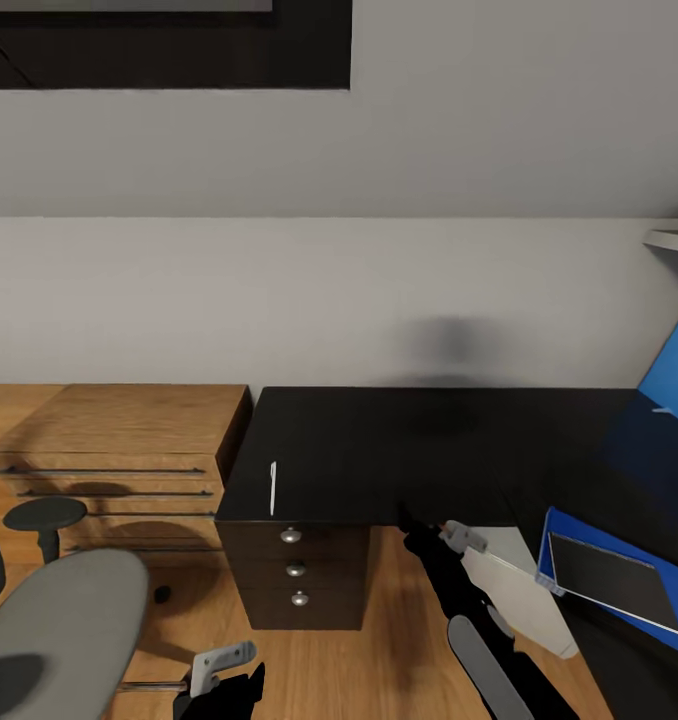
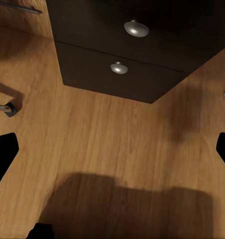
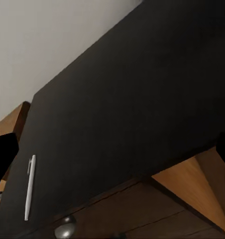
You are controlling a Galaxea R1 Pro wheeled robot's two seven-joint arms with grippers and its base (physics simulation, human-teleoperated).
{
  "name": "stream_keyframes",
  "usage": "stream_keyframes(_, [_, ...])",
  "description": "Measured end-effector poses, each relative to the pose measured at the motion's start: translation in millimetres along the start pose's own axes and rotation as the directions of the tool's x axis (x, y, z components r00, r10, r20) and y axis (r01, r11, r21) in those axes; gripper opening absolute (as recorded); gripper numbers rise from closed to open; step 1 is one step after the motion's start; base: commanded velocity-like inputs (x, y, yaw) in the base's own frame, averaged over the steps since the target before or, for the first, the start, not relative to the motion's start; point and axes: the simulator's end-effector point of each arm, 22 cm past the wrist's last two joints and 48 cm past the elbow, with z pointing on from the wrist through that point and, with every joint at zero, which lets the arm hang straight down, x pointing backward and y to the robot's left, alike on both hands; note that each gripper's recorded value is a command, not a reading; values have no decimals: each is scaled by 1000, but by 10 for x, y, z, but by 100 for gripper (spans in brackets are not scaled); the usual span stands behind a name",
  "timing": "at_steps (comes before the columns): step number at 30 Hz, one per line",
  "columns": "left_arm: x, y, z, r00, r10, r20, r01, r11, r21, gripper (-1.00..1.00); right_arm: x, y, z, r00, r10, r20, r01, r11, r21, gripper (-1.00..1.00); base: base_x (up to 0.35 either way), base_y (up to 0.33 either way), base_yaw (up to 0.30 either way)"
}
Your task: In the bedroom, organize the workspace by keeping the computer under the desk, ensuring the monitor is on the desk, placing the keyboard on the desk next to the monitor, placing the mouse on the desk next to the keyboard, moving the folder from the swivel chair onto the desk next to the mouse, stacking the notebook on top of the folder with the pen on top of the notebook, and positioning the swivel chair next to the desk.
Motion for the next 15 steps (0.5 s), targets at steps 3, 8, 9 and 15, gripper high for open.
stream_keyframes(3, [-14, -5, -31, 1000, 0, 0, 0, 1000, 0, 100, -34, 37, -18, 1000, -17, 5, 17, 1000, -5, 100, 0, 0, 0])
stream_keyframes(8, [-33, -16, -83, 1000, 0, -2, 0, 1000, 0, 100, -226, 184, -57, 997, -33, 70, 35, 999, -25, 100, 0, 0, 0])
stream_keyframes(9, [-38, -18, -93, 1000, 0, -2, 0, 1000, 0, 100, -246, 192, -64, 997, -33, 75, 35, 999, -25, 100, 0, 0, 0])
stream_keyframes(15, [-55, -31, -151, 1000, -1, -4, 1, 1000, 2, 100, -280, 205, -103, 997, -55, 57, 57, 998, -25, 100, 0, 0, 0])
